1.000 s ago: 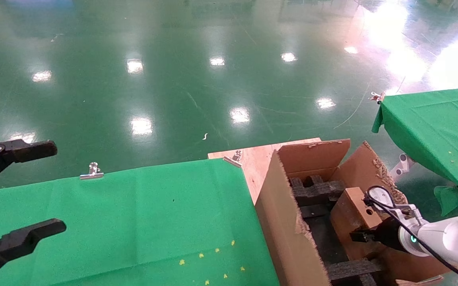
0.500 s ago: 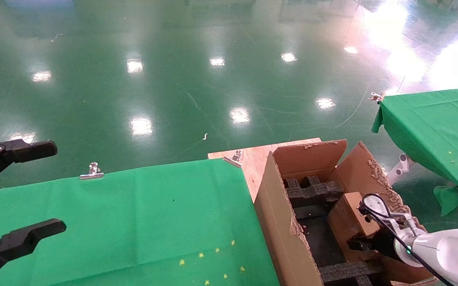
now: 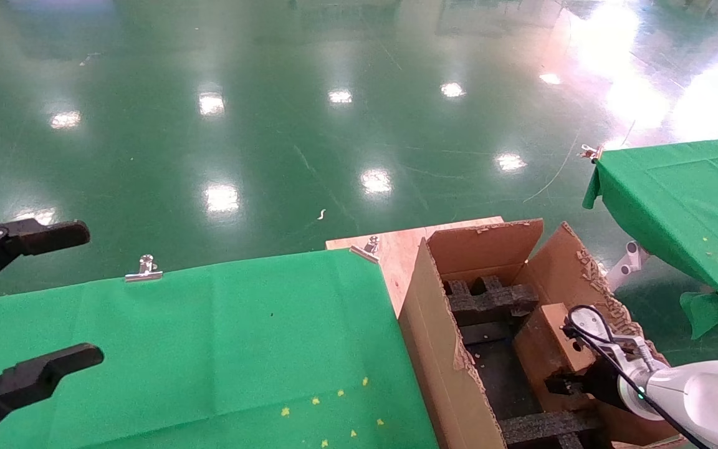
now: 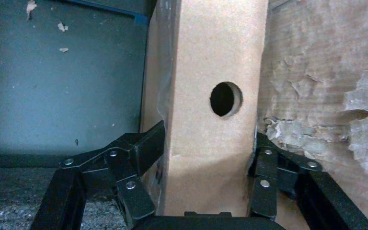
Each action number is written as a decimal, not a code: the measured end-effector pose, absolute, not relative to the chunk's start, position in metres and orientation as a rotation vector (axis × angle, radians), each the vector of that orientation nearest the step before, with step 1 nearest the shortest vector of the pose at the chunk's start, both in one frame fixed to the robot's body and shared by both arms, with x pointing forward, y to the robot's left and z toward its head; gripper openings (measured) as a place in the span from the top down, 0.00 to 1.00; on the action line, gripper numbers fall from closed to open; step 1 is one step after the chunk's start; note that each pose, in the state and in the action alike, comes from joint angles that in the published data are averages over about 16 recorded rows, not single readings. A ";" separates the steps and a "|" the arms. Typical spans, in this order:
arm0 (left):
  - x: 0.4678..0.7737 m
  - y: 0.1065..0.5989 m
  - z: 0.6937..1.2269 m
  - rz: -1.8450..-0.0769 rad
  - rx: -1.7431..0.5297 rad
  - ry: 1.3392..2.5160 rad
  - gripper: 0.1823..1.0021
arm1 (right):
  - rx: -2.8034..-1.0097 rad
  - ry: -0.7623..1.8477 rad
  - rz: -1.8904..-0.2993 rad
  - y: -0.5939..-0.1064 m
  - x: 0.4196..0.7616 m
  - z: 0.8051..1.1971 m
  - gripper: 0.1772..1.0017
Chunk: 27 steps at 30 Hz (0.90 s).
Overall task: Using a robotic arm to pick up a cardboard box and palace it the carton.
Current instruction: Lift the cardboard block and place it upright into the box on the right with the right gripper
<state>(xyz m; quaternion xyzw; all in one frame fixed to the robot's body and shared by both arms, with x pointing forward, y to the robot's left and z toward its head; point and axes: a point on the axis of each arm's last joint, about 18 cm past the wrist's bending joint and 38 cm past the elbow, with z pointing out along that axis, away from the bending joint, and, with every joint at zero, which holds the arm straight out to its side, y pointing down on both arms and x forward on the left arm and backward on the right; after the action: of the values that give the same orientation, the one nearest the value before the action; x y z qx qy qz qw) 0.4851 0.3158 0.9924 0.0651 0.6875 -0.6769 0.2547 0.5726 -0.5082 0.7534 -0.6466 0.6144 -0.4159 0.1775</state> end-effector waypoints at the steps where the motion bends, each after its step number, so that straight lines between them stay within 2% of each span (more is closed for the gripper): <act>1: 0.485 0.316 0.992 -1.839 0.177 1.867 0.00 | -1.826 1.738 -1.179 -0.509 0.573 0.755 0.76; 8: 0.485 0.316 0.992 -1.839 0.177 1.867 0.00 | -1.799 1.734 -1.192 -0.511 0.576 0.763 0.66; 17: 0.485 0.316 0.992 -1.839 0.177 1.867 0.00 | -1.762 1.708 -1.205 -0.510 0.581 0.780 0.43; 27: 0.485 0.316 0.992 -1.839 0.177 1.867 0.00 | -1.682 1.563 -1.206 -0.489 0.601 0.832 0.19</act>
<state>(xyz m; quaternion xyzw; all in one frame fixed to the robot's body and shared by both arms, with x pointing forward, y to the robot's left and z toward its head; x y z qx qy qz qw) 0.4851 0.3158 0.9924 0.0650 0.6875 -0.6769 0.2547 0.6012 -0.4893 0.8321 -0.6243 0.5801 -0.4477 0.2707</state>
